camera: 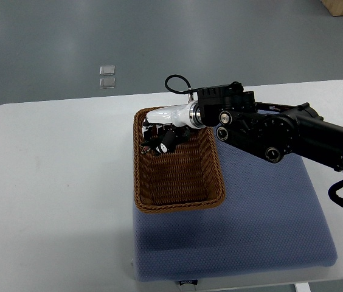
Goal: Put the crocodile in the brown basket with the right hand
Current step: 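Carry the crocodile with the right hand over the wicker basket, then lower the crocodile into the basket and open the right hand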
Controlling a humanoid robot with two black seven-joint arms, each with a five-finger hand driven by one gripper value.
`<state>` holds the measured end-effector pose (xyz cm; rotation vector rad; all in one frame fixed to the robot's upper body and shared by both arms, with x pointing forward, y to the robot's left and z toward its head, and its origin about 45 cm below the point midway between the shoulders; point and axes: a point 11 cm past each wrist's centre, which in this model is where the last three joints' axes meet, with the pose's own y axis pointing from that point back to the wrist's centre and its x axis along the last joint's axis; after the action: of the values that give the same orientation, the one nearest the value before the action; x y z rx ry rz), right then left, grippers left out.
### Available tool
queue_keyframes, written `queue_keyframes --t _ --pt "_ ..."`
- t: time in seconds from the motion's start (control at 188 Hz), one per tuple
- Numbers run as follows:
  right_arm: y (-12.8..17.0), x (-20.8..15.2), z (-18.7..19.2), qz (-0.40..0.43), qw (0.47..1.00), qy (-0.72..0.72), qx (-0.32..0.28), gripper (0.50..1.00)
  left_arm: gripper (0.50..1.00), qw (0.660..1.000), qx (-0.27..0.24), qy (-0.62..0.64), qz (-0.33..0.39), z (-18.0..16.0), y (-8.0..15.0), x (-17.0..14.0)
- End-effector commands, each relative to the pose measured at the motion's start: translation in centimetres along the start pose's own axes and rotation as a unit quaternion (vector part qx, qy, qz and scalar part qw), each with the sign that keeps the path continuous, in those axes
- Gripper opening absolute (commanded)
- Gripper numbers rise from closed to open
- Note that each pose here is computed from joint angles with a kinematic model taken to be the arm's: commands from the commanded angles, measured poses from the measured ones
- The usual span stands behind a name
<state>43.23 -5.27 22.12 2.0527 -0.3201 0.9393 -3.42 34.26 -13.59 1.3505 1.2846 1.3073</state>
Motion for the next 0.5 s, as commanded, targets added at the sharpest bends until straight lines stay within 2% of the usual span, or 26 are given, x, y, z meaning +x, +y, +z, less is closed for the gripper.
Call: queue_keyframes --t 0.0,0.117,0.298,0.352,0.495 --pt "-0.1 -0.6 0.5 -0.004 1.000 -0.006 -0.005 0.539 1.000 1.000 0.001 0.000 0.000 0.0 0.0 0.1" --pt "-0.3 -1.2 1.2 -0.008 1.000 -0.011 -0.013 0.543 1.000 1.000 0.001 0.000 0.000 0.0 0.0 0.1" --pt "-0.4 -2.2 1.8 -0.016 1.000 -0.014 -0.019 0.582 1.000 1.000 0.000 0.000 0.000 0.0 0.0 0.0" --pt "-0.4 -2.4 1.8 -0.016 1.000 -0.017 -0.018 0.615 1.000 1.000 0.000 0.000 0.000 0.0 0.0 0.0" --pt "-0.5 -2.8 2.0 -0.019 0.999 -0.020 -0.019 0.748 1.000 1.000 0.000 0.000 0.000 0.0 0.0 0.0"
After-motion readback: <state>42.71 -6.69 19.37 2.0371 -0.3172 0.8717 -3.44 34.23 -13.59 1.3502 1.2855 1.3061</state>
